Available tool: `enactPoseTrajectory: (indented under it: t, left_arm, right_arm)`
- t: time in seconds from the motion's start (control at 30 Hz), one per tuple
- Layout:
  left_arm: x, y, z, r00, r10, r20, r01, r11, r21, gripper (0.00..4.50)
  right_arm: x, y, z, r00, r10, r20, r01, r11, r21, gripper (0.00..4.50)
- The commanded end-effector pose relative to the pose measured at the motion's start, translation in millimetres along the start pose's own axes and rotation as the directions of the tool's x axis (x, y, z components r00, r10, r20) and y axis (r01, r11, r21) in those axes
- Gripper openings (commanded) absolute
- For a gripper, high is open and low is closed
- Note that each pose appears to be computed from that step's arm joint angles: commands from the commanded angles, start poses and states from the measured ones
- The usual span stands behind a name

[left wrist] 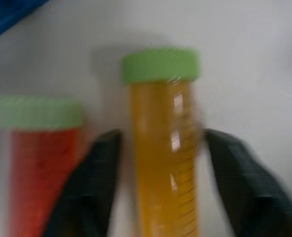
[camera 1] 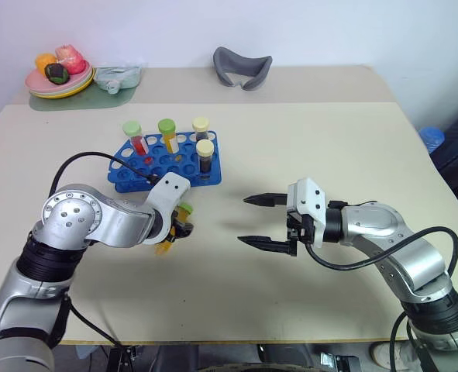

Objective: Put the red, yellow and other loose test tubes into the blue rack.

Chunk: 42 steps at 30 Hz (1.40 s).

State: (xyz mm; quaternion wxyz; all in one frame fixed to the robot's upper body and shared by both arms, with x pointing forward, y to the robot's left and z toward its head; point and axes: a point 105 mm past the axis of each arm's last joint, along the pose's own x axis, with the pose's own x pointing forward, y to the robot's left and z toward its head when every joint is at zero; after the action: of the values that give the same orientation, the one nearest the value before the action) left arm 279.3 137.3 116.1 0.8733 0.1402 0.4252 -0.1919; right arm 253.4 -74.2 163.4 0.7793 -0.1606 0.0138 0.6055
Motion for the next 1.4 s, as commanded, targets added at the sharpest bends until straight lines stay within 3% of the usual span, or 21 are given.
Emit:
enactPoseTrajectory:
  t: [0.03, 0.33, 0.87, 1.03, 1.3, 1.4]
  left_arm:
    - [-7.4, 0.9, -0.3, 1.0, 0.009, -0.009, -0.009, 1.0, -0.022, 2.44]
    - [-14.2, 25.9, -11.7, 0.994, 0.085, -0.068, -0.091, 0.992, -0.092, 2.44]
    - [0.7, 25.8, -0.1, 0.993, 0.105, -0.06, -0.112, 0.986, -0.124, 2.44]
    - [1.4, 25.3, -1.1, 0.993, 0.099, -0.06, -0.105, 0.988, -0.114, 0.8]
    - [-12.1, 25.0, -3.5, 0.998, 0.063, 0.012, -0.062, 0.997, -0.054, 0.79]
    - [-26.2, 31.3, 2.7, 0.979, 0.087, 0.182, -0.089, 0.996, 0.0, 0.79]
  right_arm:
    - [0.0, 4.1, 9.9, 1.0, 0.008, 0.028, -0.007, 0.999, -0.047, 3.85]
    - [0.2, 3.4, 7.6, 1.0, 0.005, 0.024, -0.004, 0.999, -0.04, 3.85]
    - [1.2, 5.8, 5.8, 1.0, -0.001, 0.025, 0.002, 1.0, -0.028, 3.85]
    - [1.4, 7.4, 5.1, 1.0, -0.004, 0.026, 0.005, 1.0, -0.023, 3.85]
    - [2.1, 7.8, 4.7, 1.0, -0.007, 0.027, 0.008, 1.0, -0.021, 3.85]
    - [0.7, 7.7, 3.8, 1.0, -0.009, 0.023, 0.009, 1.0, -0.02, 3.85]
